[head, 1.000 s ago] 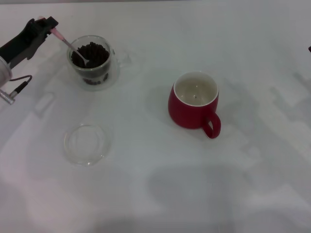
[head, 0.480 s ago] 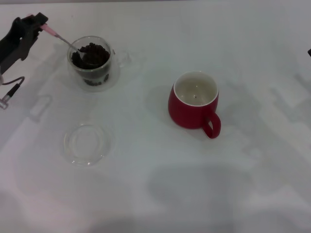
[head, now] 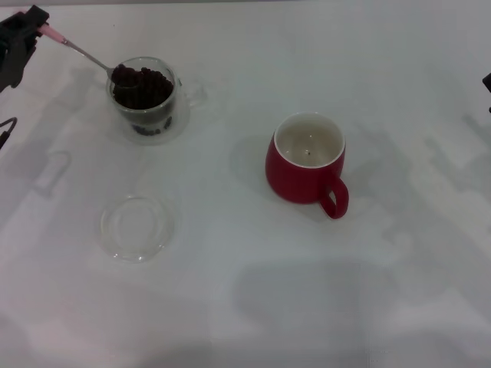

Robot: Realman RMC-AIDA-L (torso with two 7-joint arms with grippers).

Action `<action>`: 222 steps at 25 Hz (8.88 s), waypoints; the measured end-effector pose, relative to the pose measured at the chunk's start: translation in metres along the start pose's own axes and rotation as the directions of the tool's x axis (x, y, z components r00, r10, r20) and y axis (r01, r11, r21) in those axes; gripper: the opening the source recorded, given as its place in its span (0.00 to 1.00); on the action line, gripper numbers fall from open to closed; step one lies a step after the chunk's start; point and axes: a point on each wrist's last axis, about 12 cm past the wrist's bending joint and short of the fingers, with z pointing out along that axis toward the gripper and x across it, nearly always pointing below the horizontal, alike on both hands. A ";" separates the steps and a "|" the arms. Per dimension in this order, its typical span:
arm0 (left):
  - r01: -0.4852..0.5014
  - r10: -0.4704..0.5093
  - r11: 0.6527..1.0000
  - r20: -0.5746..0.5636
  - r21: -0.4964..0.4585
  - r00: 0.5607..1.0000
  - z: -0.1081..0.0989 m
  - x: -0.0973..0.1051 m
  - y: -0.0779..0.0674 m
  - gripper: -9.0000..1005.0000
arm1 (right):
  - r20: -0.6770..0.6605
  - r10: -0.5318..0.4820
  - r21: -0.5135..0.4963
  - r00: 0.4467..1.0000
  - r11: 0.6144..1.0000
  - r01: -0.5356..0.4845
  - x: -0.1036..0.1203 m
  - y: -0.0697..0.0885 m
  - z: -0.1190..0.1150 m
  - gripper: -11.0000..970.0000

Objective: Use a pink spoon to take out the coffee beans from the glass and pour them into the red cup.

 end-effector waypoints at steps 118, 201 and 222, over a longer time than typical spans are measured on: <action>-0.384 0.413 0.911 -0.343 0.152 0.844 -0.076 0.026 0.008 0.14 | 0.081 -0.032 0.143 0.996 0.990 0.020 -0.016 -0.023 -0.011 0.87; -0.810 0.918 0.397 0.208 -0.432 0.338 -0.148 -0.033 0.027 0.51 | 0.048 -0.047 0.272 0.998 0.962 0.032 -0.003 -0.017 -0.017 0.87; -0.744 0.927 0.375 0.223 -0.553 0.301 -0.121 -0.022 0.032 0.51 | 0.034 -0.133 0.283 0.991 0.952 0.118 -0.001 -0.029 0.023 0.87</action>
